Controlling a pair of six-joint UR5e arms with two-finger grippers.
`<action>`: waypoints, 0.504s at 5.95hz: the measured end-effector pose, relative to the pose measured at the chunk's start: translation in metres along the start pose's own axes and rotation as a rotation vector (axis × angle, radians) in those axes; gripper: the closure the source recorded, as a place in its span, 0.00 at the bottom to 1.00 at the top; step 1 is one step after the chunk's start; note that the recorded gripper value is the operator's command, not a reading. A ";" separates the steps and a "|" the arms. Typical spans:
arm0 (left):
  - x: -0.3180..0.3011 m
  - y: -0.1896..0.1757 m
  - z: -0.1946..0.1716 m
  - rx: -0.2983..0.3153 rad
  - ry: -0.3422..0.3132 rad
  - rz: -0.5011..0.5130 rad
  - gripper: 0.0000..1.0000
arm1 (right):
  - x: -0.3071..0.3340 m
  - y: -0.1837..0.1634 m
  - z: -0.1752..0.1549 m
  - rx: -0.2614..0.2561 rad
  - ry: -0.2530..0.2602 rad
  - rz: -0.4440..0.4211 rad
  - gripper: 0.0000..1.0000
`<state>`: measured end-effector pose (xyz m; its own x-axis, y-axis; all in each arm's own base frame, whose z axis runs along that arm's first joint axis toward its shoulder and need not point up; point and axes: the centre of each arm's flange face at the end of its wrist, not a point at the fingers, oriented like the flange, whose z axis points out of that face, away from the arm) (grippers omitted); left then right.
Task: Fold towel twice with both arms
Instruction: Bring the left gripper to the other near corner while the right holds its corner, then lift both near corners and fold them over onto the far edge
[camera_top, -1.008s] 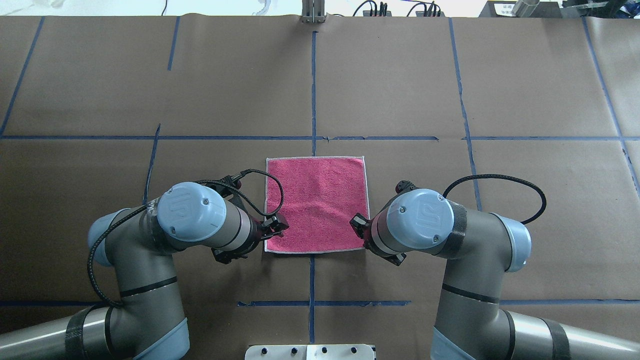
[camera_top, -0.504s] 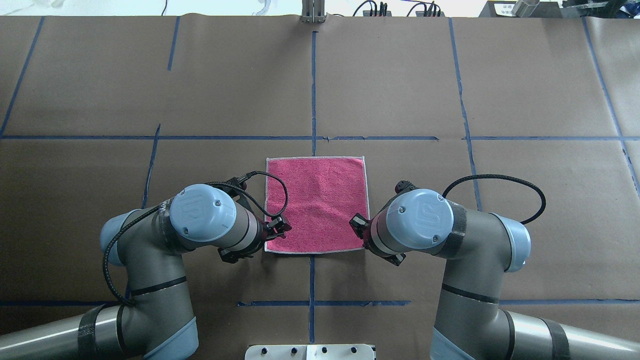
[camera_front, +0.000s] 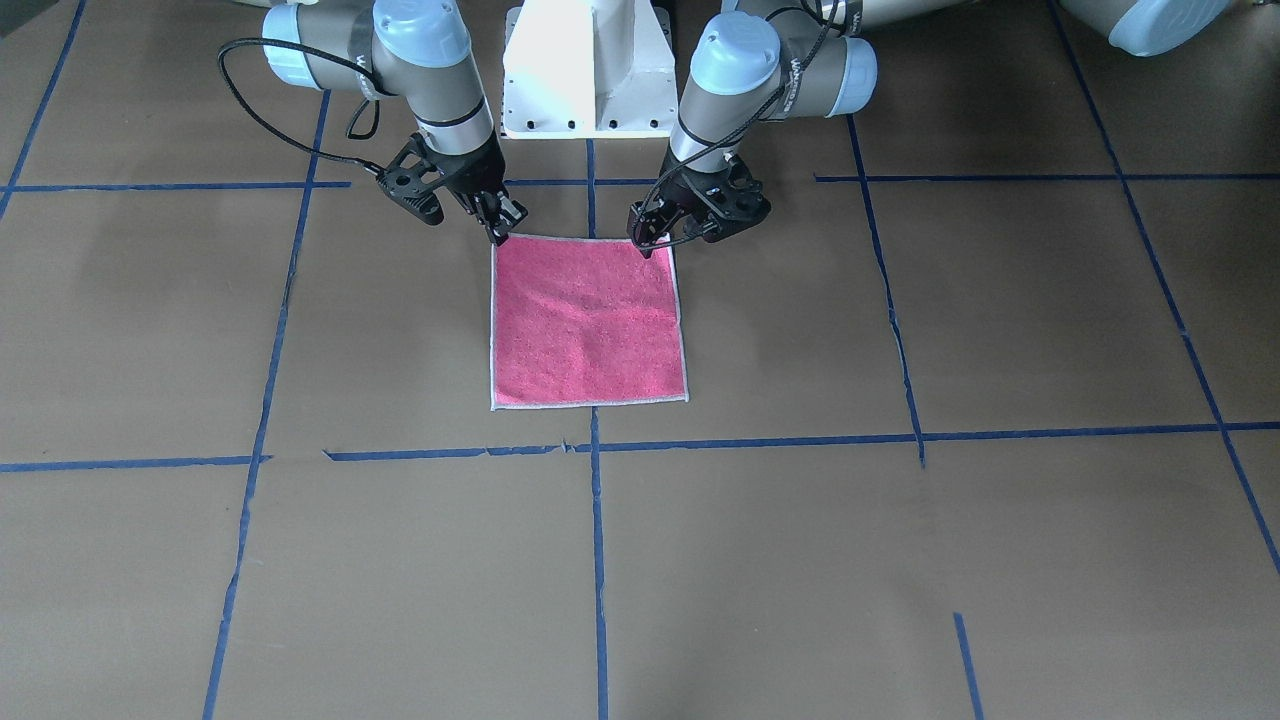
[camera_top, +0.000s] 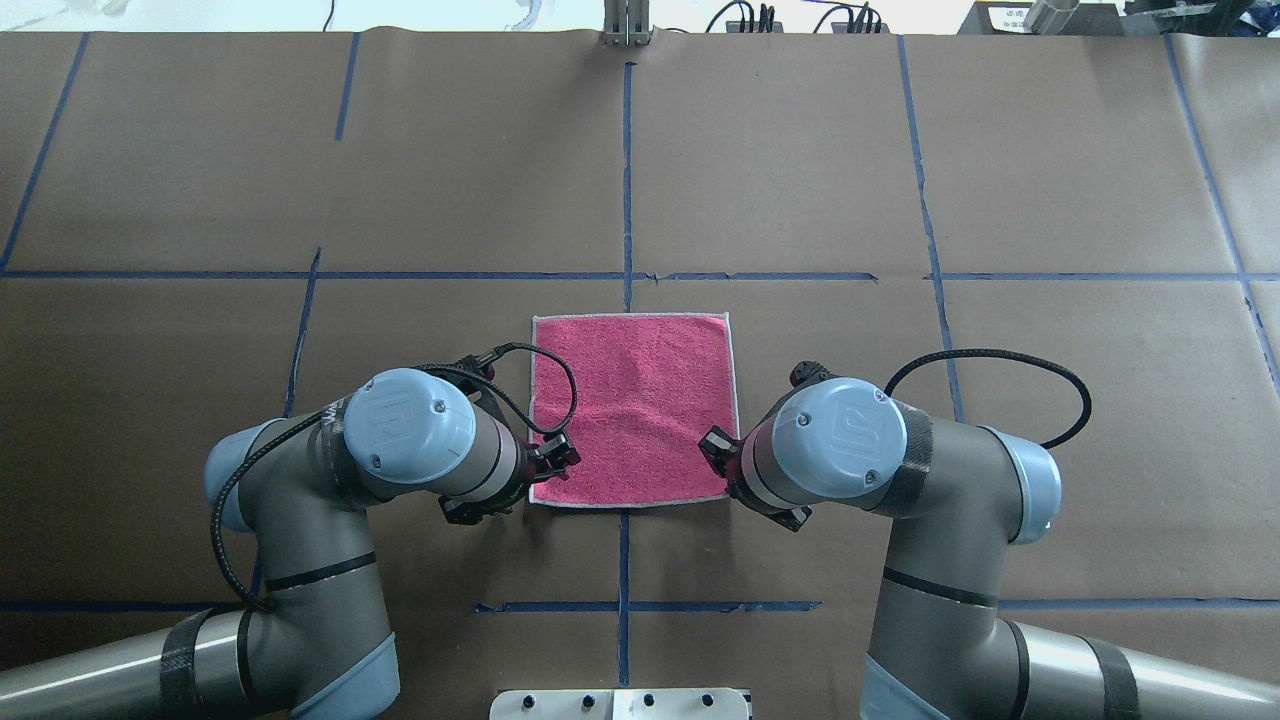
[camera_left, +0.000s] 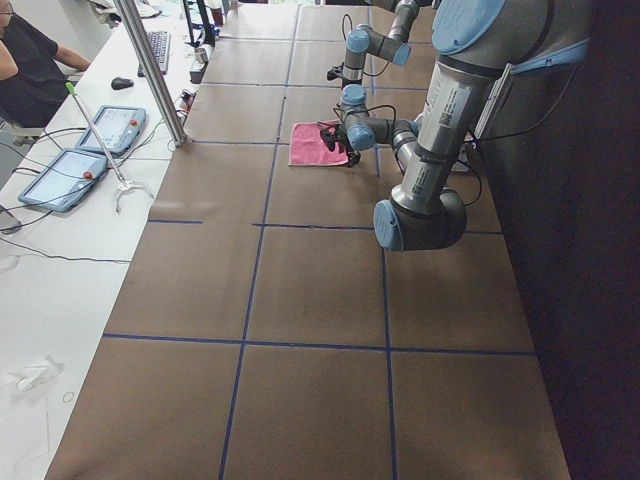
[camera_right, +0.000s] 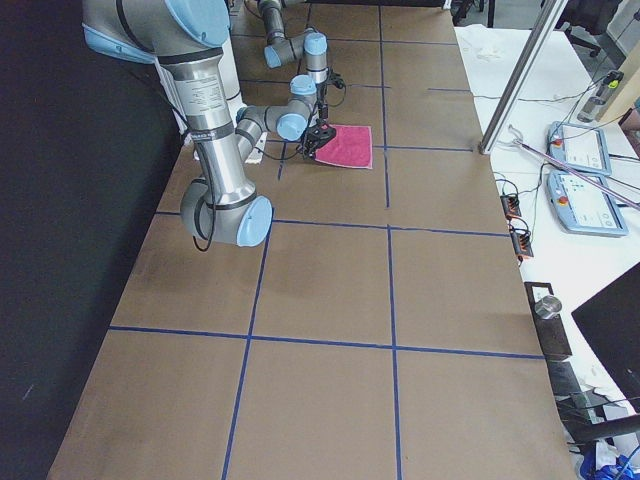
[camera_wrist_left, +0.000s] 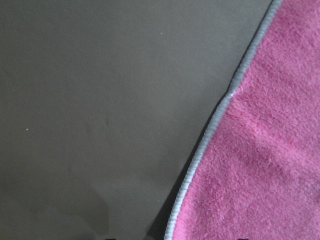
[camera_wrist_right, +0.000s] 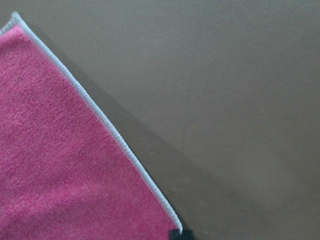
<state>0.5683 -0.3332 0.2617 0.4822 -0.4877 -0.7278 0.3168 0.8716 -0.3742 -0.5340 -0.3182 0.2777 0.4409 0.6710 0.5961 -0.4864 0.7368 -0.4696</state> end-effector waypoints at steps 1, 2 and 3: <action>0.000 0.003 0.001 -0.004 -0.002 0.003 0.49 | 0.000 0.000 0.000 0.000 0.000 0.000 0.96; -0.001 0.006 0.003 -0.007 -0.005 0.006 0.77 | 0.000 0.000 0.000 0.000 0.000 0.000 0.96; -0.001 0.007 0.004 -0.008 -0.006 0.007 0.94 | 0.000 0.000 0.000 0.000 0.000 0.000 0.96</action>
<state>0.5729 -0.3264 0.2620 0.4894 -0.4822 -0.7266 0.3067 0.8751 -0.3743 -0.5341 -0.3182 0.2779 0.4412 0.6711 0.5958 -0.4867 0.7367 -0.4694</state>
